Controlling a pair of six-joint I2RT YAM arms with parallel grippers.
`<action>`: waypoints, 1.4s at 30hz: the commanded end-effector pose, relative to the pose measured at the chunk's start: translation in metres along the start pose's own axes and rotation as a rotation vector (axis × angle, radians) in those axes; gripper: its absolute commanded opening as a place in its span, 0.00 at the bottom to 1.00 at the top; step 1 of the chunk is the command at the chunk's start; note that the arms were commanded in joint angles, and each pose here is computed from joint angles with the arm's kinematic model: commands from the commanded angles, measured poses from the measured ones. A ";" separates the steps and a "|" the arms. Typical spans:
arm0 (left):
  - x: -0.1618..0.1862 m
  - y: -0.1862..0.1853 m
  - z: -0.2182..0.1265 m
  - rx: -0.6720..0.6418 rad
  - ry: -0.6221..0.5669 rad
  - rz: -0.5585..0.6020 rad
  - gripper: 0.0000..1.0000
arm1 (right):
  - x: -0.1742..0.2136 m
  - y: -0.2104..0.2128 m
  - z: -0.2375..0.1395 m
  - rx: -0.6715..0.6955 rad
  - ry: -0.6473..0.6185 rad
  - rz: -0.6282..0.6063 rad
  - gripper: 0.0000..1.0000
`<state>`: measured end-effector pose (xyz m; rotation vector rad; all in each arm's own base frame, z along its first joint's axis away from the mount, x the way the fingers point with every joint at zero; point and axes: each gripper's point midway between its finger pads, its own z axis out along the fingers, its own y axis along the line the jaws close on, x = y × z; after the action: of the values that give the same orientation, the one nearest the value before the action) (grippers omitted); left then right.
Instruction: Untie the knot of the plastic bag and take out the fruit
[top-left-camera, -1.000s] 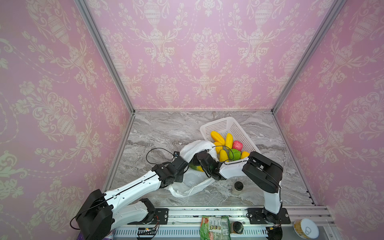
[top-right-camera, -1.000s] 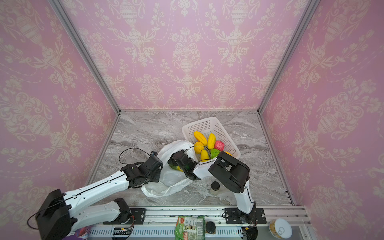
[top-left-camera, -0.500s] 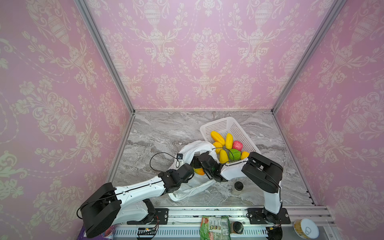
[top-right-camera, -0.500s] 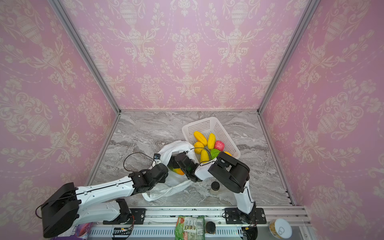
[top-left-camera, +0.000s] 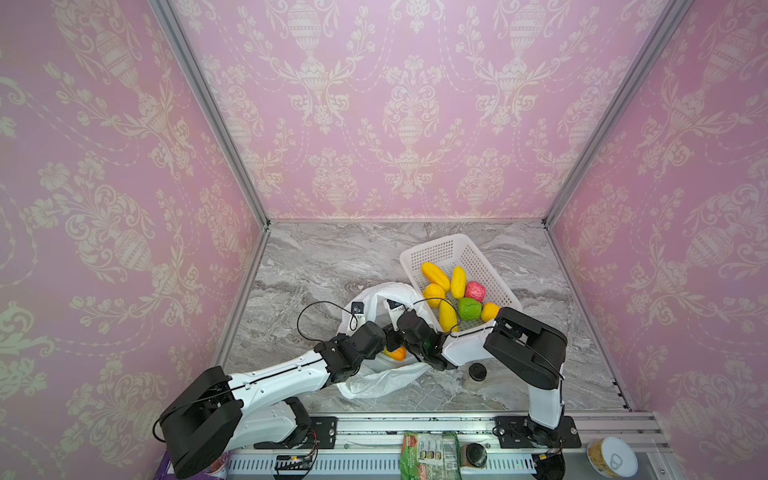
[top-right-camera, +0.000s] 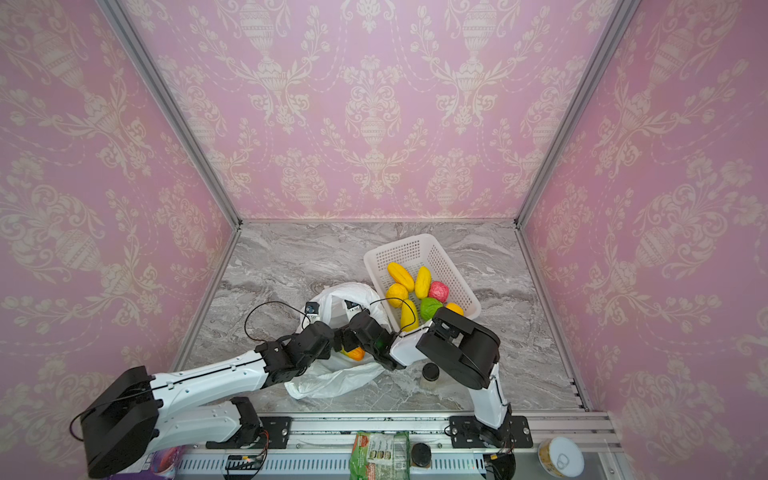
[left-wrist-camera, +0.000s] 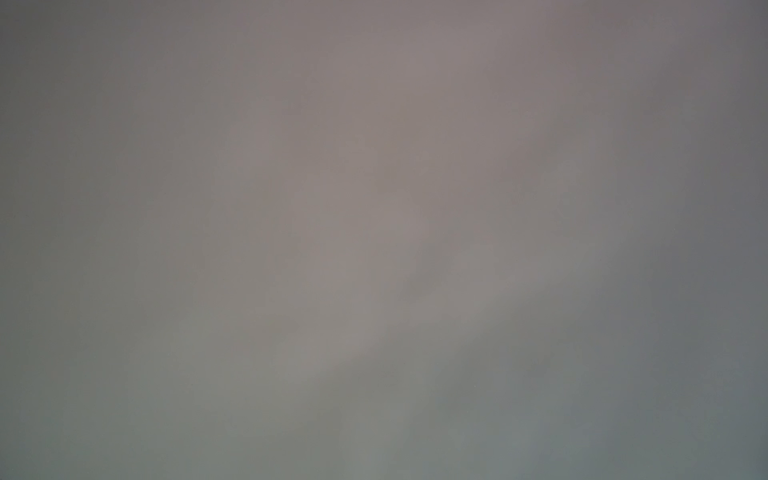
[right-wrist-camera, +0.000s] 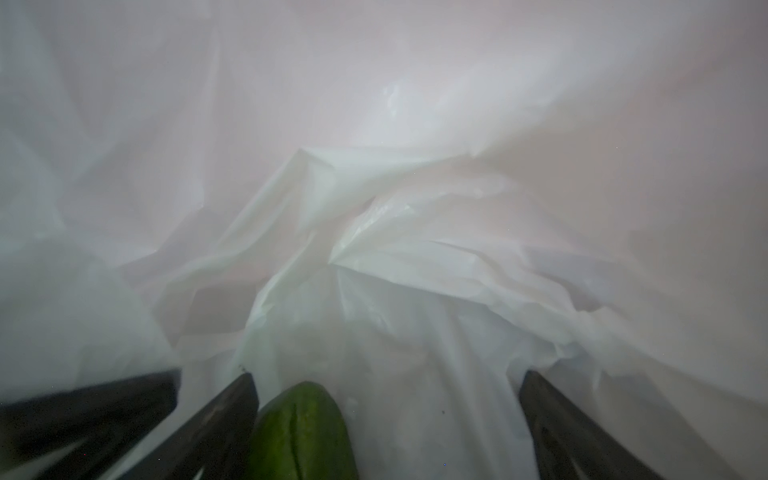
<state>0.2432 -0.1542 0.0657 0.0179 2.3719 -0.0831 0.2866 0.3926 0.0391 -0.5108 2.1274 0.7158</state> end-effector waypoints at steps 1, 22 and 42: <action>-0.011 -0.001 -0.005 0.018 -0.002 0.017 0.00 | 0.047 -0.007 -0.007 0.024 0.150 -0.142 0.99; -0.030 0.019 -0.017 0.028 -0.038 -0.022 0.00 | 0.011 0.011 -0.044 0.083 0.070 -0.254 0.42; -0.022 0.003 0.012 0.039 -0.002 -0.025 0.00 | -0.047 0.069 -0.146 -0.310 -0.215 -0.157 0.29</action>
<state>0.2614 -0.1503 0.0654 0.0181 2.3982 -0.1281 0.2017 0.3540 0.1437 -0.7352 1.8568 0.8682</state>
